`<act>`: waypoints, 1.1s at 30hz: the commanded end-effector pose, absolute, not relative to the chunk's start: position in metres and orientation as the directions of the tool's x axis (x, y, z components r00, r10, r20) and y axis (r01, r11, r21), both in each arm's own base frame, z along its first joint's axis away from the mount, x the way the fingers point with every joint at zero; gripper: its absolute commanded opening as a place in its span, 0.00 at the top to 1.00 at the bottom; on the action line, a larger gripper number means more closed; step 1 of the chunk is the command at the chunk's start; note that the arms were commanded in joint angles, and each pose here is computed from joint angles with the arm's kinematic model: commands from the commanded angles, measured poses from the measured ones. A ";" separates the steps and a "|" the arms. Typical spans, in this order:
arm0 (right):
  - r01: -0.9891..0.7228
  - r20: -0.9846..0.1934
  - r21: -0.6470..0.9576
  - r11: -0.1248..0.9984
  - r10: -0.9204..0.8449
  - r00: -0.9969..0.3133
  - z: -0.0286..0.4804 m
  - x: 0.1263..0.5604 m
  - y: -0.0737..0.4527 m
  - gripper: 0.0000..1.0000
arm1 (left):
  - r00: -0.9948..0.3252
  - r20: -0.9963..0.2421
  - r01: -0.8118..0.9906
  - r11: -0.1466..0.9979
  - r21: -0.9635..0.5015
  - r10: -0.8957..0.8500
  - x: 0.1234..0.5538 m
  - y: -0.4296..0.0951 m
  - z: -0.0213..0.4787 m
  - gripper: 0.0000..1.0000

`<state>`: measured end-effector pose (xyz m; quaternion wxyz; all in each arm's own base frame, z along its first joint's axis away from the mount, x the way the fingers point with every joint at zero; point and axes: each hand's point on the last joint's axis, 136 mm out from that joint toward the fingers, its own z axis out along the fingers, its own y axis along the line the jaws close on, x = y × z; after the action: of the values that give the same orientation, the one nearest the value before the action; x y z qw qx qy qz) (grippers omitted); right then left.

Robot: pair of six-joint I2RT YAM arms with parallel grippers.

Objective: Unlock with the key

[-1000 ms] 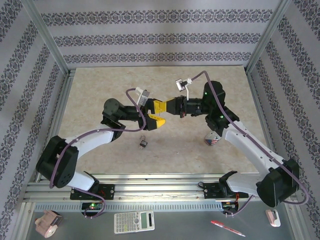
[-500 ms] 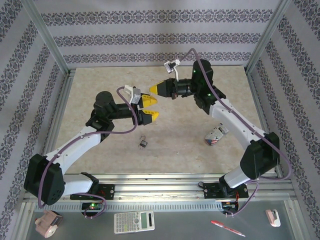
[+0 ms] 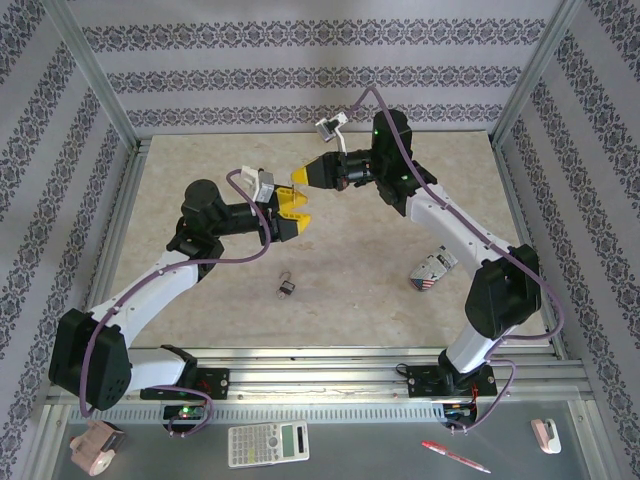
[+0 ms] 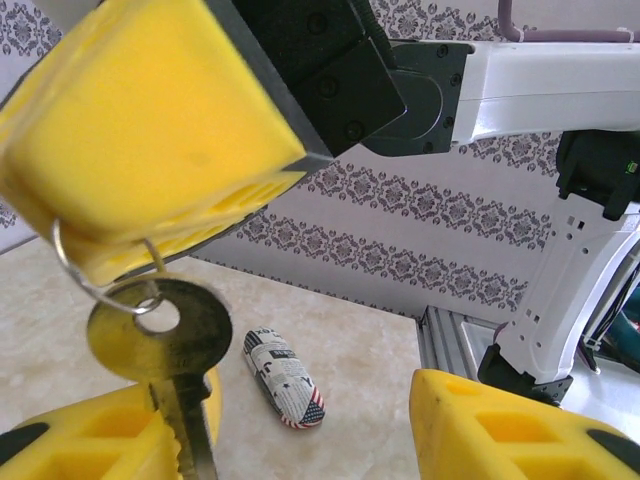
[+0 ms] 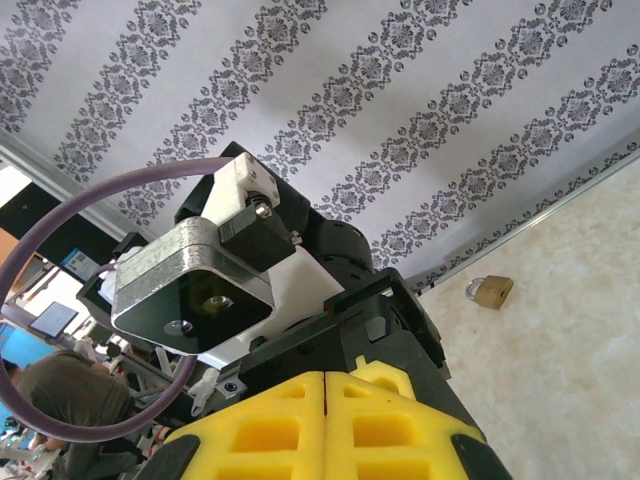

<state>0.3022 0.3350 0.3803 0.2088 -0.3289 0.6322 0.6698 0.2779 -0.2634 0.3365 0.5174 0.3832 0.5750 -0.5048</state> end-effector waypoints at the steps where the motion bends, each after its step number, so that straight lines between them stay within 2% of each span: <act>1: -0.722 -0.740 0.672 -0.163 -0.148 -0.655 0.393 0.294 0.335 1.00 | -0.132 -0.987 0.974 0.173 -0.147 -0.097 0.276 -0.260 0.352 0.52; 4: -0.722 -0.740 0.673 -0.161 -0.149 -0.656 0.392 0.294 0.334 1.00 | -0.133 -0.986 0.974 0.171 -0.149 -0.098 0.277 -0.260 0.352 0.59; 16: -0.720 -0.738 0.675 -0.162 -0.152 -0.658 0.390 0.292 0.334 1.00 | -0.125 -0.986 0.977 0.159 -0.142 -0.111 0.277 -0.260 0.359 0.74; 23: -0.720 -0.739 0.674 -0.164 -0.154 -0.656 0.390 0.291 0.333 1.00 | -0.113 -0.989 0.976 0.175 -0.129 -0.100 0.278 -0.259 0.359 0.95; 33: -0.723 -0.741 0.672 -0.162 -0.150 -0.655 0.391 0.291 0.333 1.00 | -0.100 -0.994 0.960 0.257 -0.109 -0.050 0.284 -0.254 0.355 1.00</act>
<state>0.2939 0.3350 0.3811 0.1952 -0.3434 0.6233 0.6749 0.2879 -0.2591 0.3365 0.5155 0.3782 0.5925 -0.4901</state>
